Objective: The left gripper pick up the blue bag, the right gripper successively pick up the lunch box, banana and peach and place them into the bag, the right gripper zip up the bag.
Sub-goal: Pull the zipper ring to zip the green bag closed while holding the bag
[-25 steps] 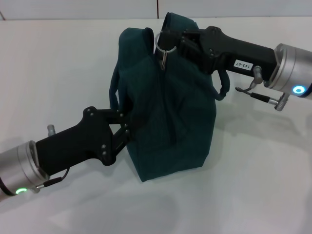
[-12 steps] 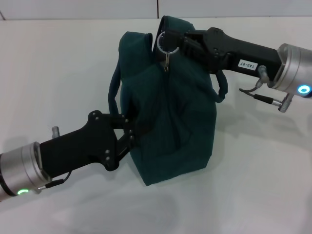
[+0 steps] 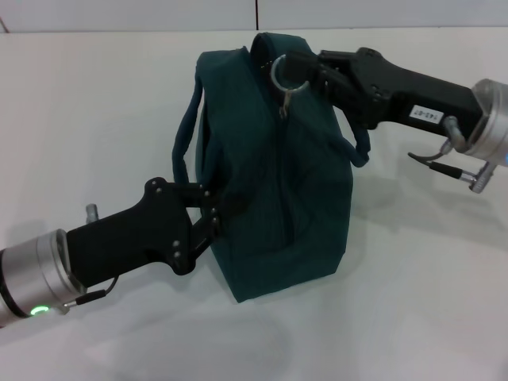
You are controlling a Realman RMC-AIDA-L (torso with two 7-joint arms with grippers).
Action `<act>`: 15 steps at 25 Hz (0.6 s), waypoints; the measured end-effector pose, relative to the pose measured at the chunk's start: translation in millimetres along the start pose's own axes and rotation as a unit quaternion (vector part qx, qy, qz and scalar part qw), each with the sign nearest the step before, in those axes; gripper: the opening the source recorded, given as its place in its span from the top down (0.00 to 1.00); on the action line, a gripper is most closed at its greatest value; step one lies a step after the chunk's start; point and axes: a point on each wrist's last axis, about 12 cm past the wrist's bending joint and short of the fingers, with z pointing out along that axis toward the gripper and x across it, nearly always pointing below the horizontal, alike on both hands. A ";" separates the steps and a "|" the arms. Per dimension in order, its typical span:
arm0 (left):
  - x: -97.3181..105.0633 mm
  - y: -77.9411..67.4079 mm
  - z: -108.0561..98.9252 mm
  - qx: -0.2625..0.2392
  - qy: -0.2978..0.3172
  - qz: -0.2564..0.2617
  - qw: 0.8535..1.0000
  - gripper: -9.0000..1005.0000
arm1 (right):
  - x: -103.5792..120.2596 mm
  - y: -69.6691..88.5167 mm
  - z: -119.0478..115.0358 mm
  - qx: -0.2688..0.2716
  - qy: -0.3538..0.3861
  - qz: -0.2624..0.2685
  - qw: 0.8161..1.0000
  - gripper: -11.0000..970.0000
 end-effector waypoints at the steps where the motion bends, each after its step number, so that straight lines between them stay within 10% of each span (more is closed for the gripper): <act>1: 0.1 -0.3 -0.3 0.000 0.000 0.001 1.000 0.94 | 0.5 0.6 -3.0 0.004 -0.002 -0.002 1.000 0.98; 15: 1.9 -4.0 1.9 0.033 0.019 0.003 0.999 0.94 | 0.4 2.8 -7.8 0.003 -0.005 -0.005 1.000 0.98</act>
